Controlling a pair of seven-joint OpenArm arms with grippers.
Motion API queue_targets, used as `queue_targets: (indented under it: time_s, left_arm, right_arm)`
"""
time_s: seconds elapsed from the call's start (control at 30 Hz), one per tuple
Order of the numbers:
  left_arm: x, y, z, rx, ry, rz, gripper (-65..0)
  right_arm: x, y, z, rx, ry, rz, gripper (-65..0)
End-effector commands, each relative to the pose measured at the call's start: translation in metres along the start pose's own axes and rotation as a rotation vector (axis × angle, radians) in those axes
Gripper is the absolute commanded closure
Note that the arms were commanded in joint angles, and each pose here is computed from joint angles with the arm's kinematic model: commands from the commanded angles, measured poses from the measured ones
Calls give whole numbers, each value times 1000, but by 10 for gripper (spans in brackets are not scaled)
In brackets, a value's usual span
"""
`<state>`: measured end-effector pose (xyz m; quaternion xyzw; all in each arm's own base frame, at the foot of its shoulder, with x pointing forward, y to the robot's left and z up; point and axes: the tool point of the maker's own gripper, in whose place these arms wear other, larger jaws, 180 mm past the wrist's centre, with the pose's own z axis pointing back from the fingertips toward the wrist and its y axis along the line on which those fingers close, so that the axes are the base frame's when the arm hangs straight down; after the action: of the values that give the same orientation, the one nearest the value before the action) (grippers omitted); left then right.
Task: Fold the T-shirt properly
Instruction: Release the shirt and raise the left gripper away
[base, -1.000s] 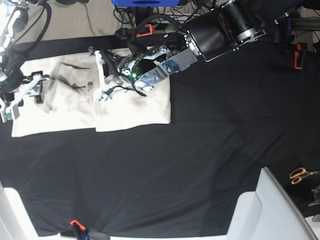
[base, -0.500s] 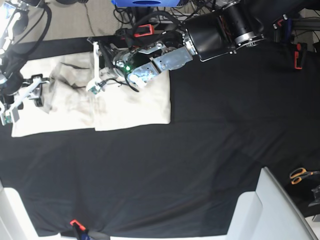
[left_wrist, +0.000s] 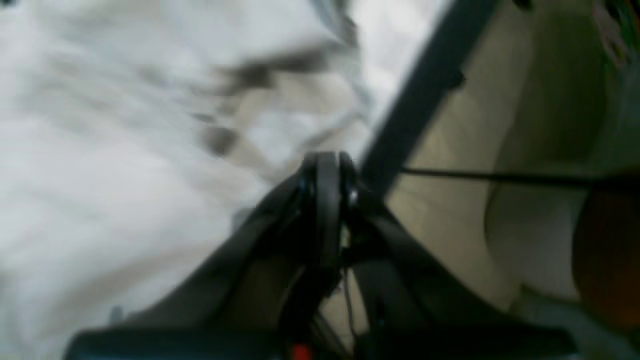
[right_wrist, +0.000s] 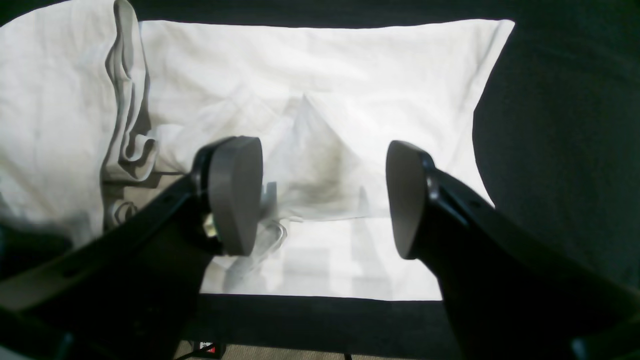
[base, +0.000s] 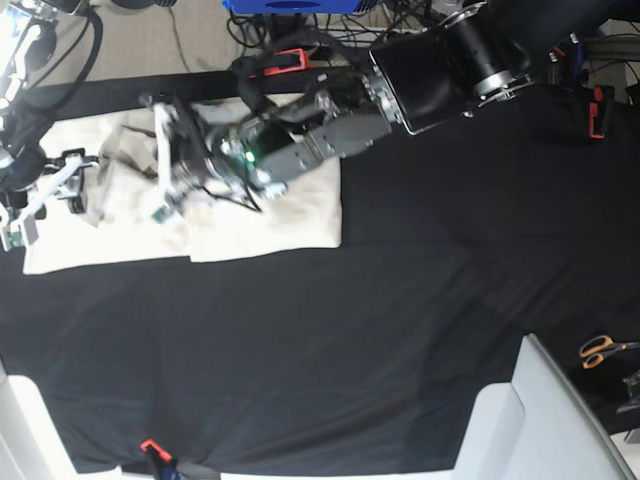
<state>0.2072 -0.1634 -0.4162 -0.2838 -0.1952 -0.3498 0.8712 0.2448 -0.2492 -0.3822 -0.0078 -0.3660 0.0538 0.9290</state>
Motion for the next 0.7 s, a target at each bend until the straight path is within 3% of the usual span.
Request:
queue_targets:
  time_s: [0.0, 0.23, 0.37, 0.5, 0.67]
  left_arm:
    - [16, -1, 4, -9, -41, 2, 0]
    - [-5, 56, 12, 99, -8, 75, 0]
    - [-15, 127, 56, 221, -88, 227, 0]
    - [-53, 198, 119, 377, -183, 450, 0]
    - [-106, 218, 166, 482, -218, 579, 0]
  right_arm:
    - [12, -5, 3, -10, -44, 4, -356]
    - [12, -5, 3, -11, -45, 4, -356]
    - [24, -12, 2, -25, -68, -10, -359]
    - [28, -48, 2, -57, -55, -172, -360]
    - [13, -85, -5, 29, -49, -446, -366]
